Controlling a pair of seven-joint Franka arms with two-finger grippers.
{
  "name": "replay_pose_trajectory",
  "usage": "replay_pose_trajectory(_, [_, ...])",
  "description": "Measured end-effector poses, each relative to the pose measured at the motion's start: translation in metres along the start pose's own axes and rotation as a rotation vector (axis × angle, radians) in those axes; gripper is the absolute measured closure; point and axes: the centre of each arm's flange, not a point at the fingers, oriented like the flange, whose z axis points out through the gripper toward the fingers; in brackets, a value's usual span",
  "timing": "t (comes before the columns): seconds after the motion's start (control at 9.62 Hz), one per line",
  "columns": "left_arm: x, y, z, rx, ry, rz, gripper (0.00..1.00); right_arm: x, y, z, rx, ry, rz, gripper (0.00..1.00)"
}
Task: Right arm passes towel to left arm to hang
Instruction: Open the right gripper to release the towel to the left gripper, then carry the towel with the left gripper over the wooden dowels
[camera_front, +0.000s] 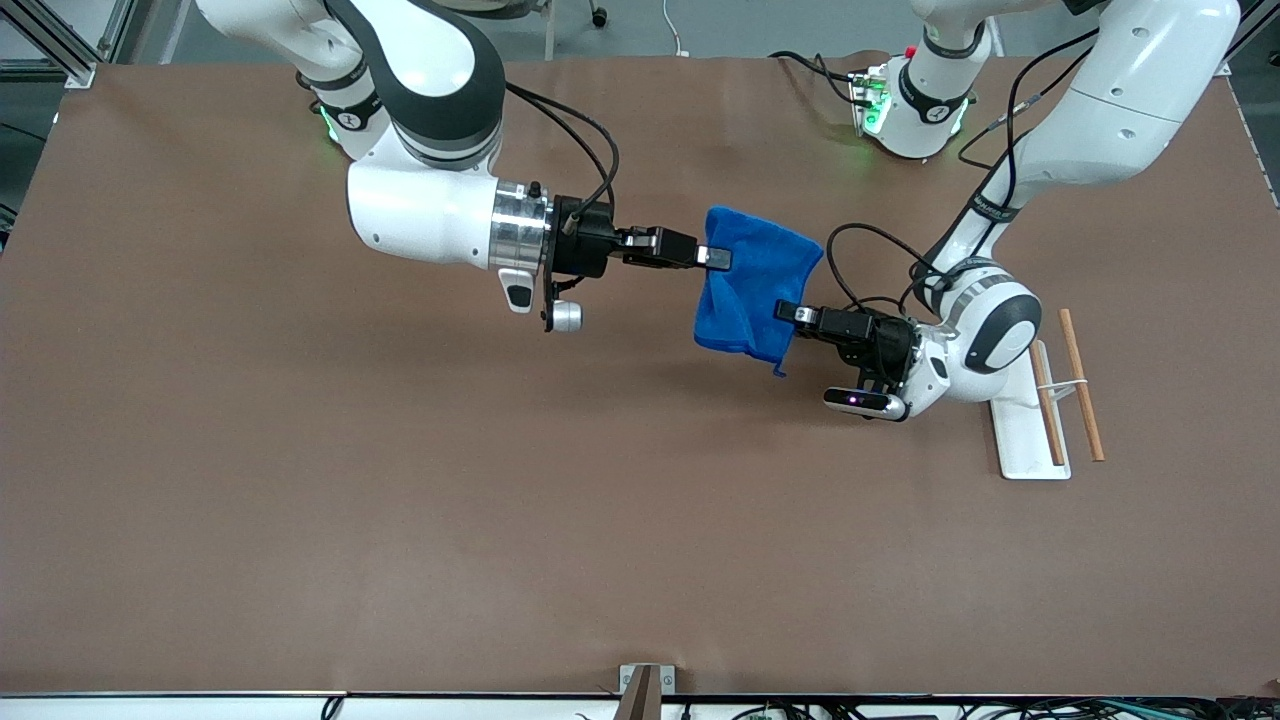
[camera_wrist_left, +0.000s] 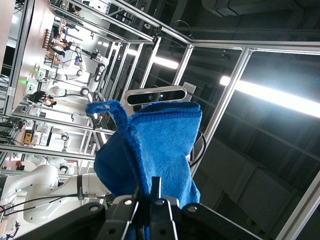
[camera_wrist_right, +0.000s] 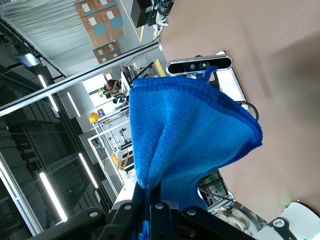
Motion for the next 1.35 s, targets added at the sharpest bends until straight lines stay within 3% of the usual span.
replay_pose_trajectory(0.31, [0.007,0.07,-0.016,0.018,0.035,-0.103,0.98,0.009,0.007,-0.005,-0.02,0.027,-0.005,0.49])
replay_pose_trajectory(0.42, [0.01,0.106,-0.027,0.075,0.068,-0.139,0.98,0.02,0.017,-0.012,-0.069,0.052,-0.03,0.32])
replay_pose_trajectory(0.62, [0.013,0.17,-0.057,0.267,0.163,-0.225,0.98,0.047,0.039,-0.051,-0.184,0.123,-0.085,0.02])
replay_pose_trajectory(0.83, [0.011,0.209,-0.092,0.53,0.294,-0.295,0.98,0.073,0.056,-0.111,-0.299,0.211,-0.132,0.0])
replay_pose_trajectory(1.04, [0.001,0.223,-0.125,0.824,0.401,-0.367,0.98,0.099,0.071,-0.174,-0.455,0.294,-0.205,0.0])
replay_pose_trajectory(1.35, [-0.018,0.234,-0.151,1.212,0.536,-0.443,0.98,0.145,0.098,-0.287,-0.817,0.366,-0.3,0.0])
